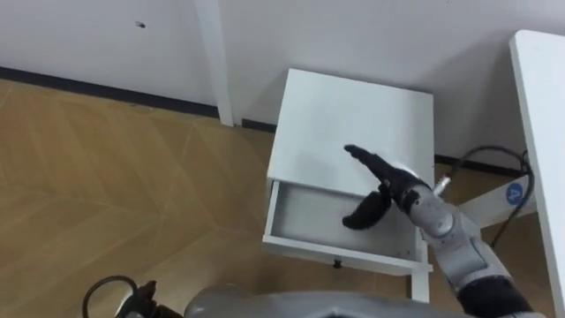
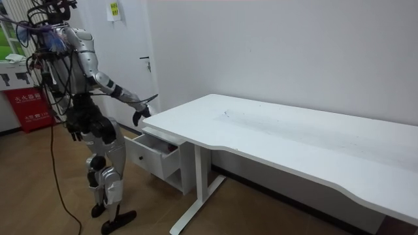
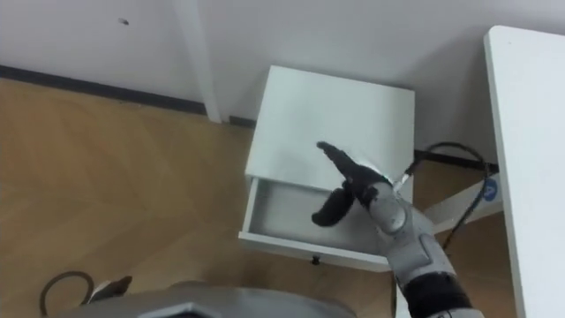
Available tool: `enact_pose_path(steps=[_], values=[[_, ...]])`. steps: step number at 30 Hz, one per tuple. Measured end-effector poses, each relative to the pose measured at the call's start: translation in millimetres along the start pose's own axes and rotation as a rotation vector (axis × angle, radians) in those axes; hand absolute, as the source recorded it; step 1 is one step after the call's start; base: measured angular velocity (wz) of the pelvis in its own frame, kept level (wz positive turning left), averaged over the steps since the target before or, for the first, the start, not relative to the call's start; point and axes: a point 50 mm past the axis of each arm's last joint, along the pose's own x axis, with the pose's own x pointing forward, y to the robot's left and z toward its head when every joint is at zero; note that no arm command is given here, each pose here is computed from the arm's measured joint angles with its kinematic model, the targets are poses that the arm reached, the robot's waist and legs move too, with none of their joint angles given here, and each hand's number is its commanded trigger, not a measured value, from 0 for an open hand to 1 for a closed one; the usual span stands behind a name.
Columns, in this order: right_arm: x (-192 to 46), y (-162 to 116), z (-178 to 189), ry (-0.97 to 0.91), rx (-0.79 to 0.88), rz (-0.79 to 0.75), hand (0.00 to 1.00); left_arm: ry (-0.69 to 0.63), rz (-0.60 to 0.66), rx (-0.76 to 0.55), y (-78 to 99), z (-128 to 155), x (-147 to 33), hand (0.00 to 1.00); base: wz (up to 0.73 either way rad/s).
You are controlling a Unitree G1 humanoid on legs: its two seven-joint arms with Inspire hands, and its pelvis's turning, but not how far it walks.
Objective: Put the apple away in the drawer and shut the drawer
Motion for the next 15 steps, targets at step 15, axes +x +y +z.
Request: enact_pose_path(steps=[15], values=[[-76, 48, -161, 0.701, 0.442, -0.163, 0.0, 0.075, 0.046, -0.174, 6.6, -13, 0.7, 0.0, -0.08]])
